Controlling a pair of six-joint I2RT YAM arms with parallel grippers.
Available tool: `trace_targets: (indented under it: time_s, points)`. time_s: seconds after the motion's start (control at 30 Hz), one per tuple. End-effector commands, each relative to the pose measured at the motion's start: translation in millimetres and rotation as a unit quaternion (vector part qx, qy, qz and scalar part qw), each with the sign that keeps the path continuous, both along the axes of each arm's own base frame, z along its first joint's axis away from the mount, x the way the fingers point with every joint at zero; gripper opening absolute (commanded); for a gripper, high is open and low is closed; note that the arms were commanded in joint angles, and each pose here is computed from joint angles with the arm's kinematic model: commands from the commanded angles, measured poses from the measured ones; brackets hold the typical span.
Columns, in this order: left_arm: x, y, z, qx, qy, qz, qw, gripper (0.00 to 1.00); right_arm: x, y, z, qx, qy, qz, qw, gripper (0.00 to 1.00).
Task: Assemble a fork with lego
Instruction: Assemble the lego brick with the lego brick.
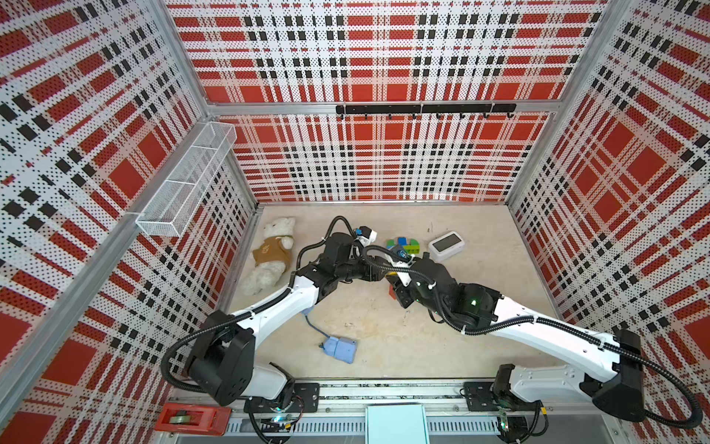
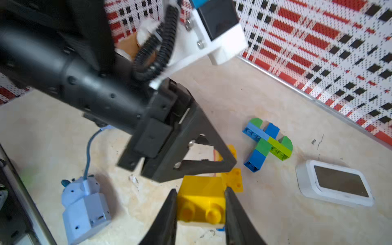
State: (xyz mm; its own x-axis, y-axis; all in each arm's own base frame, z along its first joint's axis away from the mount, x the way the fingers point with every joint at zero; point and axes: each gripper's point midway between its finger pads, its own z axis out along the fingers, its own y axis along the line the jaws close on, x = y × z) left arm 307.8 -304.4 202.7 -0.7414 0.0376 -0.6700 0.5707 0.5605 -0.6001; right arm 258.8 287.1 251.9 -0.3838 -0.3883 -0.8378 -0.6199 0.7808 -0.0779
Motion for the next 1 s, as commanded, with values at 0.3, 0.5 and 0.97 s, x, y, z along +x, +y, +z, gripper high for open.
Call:
trace_targets:
  time_s: [0.3,0.5,0.97]
  points:
    - [10,-10,-26,0.079,0.015,-0.010,0.997,0.42,14,-36,-38,0.012,0.109,-0.004,0.994,0.00]
    - [12,-15,-31,0.082,0.020,-0.021,0.996,0.38,14,-33,-51,0.000,0.130,0.007,0.991,0.00]
    - [11,-20,-43,0.086,0.035,-0.034,0.995,0.32,13,-39,-73,-0.041,0.149,0.002,0.988,0.00]
